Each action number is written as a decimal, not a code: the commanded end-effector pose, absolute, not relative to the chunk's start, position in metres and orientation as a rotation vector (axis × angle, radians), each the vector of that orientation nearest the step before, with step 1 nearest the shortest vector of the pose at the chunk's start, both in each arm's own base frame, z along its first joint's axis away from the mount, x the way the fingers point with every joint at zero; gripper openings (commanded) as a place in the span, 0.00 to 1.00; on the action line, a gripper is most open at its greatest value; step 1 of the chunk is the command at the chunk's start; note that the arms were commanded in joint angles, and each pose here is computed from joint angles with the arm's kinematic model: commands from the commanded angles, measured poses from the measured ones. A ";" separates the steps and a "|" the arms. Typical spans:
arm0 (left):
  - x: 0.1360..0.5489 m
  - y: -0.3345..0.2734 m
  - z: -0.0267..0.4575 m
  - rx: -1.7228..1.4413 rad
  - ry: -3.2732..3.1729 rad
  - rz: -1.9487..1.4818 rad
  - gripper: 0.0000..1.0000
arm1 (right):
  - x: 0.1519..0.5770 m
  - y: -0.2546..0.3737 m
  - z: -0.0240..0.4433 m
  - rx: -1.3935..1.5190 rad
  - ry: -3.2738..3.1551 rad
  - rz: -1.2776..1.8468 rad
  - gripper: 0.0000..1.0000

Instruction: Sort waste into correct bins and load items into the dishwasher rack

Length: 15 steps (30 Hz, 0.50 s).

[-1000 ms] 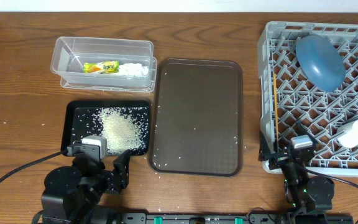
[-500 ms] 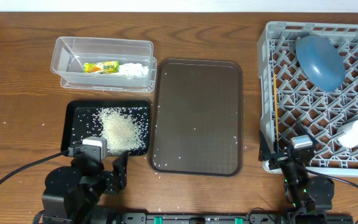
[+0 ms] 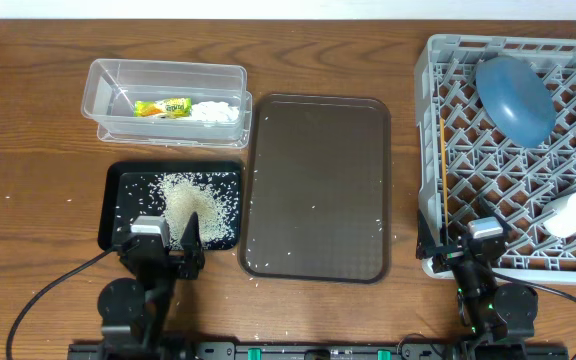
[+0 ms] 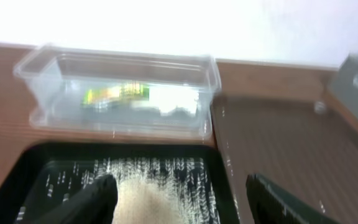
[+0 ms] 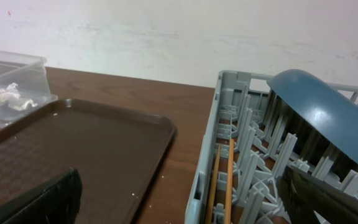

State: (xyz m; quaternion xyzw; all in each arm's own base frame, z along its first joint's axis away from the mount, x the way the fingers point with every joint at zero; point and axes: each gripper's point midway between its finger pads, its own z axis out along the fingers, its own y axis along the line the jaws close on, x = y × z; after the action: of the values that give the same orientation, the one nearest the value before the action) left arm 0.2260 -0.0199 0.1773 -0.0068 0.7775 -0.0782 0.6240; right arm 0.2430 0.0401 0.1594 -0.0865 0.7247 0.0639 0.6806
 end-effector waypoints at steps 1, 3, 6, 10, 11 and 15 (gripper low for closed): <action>0.235 -0.014 0.176 -0.019 1.697 -0.137 0.69 | 0.243 0.040 0.160 -0.199 1.623 0.137 0.99; 0.241 -0.011 0.178 -0.025 1.625 -0.125 0.69 | 0.243 0.040 0.160 -0.199 1.623 0.138 0.99; 0.246 -0.012 0.170 -0.023 1.601 -0.126 0.69 | 0.243 0.040 0.160 -0.199 1.623 0.137 0.99; 0.244 -0.012 0.138 -0.029 1.719 -0.128 0.69 | 0.243 0.040 0.160 -0.199 1.623 0.138 0.99; 0.244 -0.012 0.140 -0.029 1.712 -0.127 0.69 | 0.243 0.040 0.160 -0.199 1.623 0.137 0.99; 0.244 -0.012 0.140 -0.030 1.713 -0.126 0.69 | 0.243 0.040 0.160 -0.199 1.623 0.137 0.99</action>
State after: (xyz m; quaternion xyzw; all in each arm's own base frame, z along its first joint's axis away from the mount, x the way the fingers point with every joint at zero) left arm 0.2448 -0.0129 0.1539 -0.0166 0.7411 -0.0635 0.6682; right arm 0.2430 0.0401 0.1595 -0.0865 0.7246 0.0639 0.6808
